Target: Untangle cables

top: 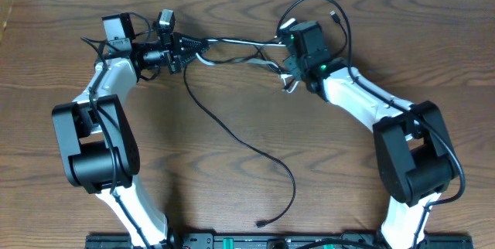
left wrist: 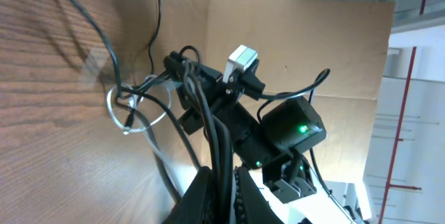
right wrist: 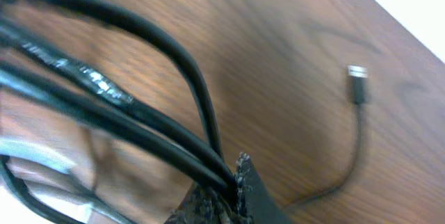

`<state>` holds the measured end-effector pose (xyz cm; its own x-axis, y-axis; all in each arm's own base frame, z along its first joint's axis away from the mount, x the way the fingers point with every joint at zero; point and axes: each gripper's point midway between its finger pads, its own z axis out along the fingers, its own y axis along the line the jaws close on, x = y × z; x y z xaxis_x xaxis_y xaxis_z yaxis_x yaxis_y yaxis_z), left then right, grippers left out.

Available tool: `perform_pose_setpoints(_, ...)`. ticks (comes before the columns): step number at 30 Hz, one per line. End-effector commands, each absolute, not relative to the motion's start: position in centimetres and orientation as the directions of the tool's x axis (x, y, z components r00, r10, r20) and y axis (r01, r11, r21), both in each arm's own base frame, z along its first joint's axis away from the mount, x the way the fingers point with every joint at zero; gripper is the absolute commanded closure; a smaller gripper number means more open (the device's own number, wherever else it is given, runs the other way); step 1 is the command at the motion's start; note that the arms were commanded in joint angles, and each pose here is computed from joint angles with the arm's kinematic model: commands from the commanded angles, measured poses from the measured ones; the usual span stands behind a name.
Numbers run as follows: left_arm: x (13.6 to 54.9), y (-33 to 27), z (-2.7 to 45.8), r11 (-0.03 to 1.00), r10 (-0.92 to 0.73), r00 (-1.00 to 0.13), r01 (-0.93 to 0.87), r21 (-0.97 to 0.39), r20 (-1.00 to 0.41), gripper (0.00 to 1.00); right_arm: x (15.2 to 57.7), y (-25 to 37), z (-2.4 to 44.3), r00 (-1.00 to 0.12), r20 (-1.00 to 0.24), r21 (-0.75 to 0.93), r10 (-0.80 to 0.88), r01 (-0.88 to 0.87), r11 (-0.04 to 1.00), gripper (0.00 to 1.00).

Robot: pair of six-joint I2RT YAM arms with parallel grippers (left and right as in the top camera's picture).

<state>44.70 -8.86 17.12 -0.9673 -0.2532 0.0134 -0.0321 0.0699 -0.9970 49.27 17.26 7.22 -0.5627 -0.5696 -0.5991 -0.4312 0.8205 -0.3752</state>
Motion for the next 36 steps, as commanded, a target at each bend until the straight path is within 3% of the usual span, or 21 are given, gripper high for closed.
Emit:
perform_pose_setpoints(1,44.6,-5.6,19.2,0.028,-0.299,-0.954,-0.038,-0.999,0.028,0.93,50.5,5.0,8.3,-0.713,-0.475,-0.603,-0.516,-0.164,0.781,0.99)
perform_pose_setpoints(12,43.4,-5.8,24.2,0.040,-0.304,-0.952,0.018,-0.999,-0.029,0.93,50.8,-4.4,8.1,-0.786,-0.469,-0.592,-0.403,-0.058,0.804,0.99)
perform_pose_setpoints(19,43.3,-6.8,26.3,0.080,-0.289,-0.943,0.145,-0.986,-0.163,0.93,50.3,3.5,5.4,-0.708,-0.559,-0.250,-0.432,-0.353,0.902,0.99)
perform_pose_setpoints(27,43.8,-9.8,25.4,0.132,-0.268,-0.941,0.178,-0.975,-0.208,0.92,48.9,10.7,6.2,-0.750,-0.636,0.201,-0.183,-0.390,0.899,0.99)
perform_pose_setpoints(29,44.0,-11.0,24.6,0.165,-0.272,-0.941,0.163,-0.973,-0.204,0.85,48.3,12.6,6.8,-0.764,-0.631,0.316,-0.134,-0.411,0.855,0.99)
perform_pose_setpoints(32,44.5,-12.8,22.4,0.261,-0.293,-0.935,0.123,-0.958,-0.200,0.64,47.5,14.2,7.6,-0.788,-0.610,0.433,-0.082,-0.418,0.799,0.99)
perform_pose_setpoints(33,44.7,-13.5,20.2,0.354,-0.317,-0.929,0.072,-0.933,-0.192,0.48,47.0,15.1,8.0,-0.798,-0.599,0.484,-0.068,-0.429,0.762,0.99)
perform_pose_setpoints(36,44.7,-13.2,14.9,0.599,-0.379,-0.905,-0.079,-0.797,-0.195,0.31,45.9,17.1,8.8,-0.797,-0.597,0.540,-0.088,-0.481,0.690,0.99)
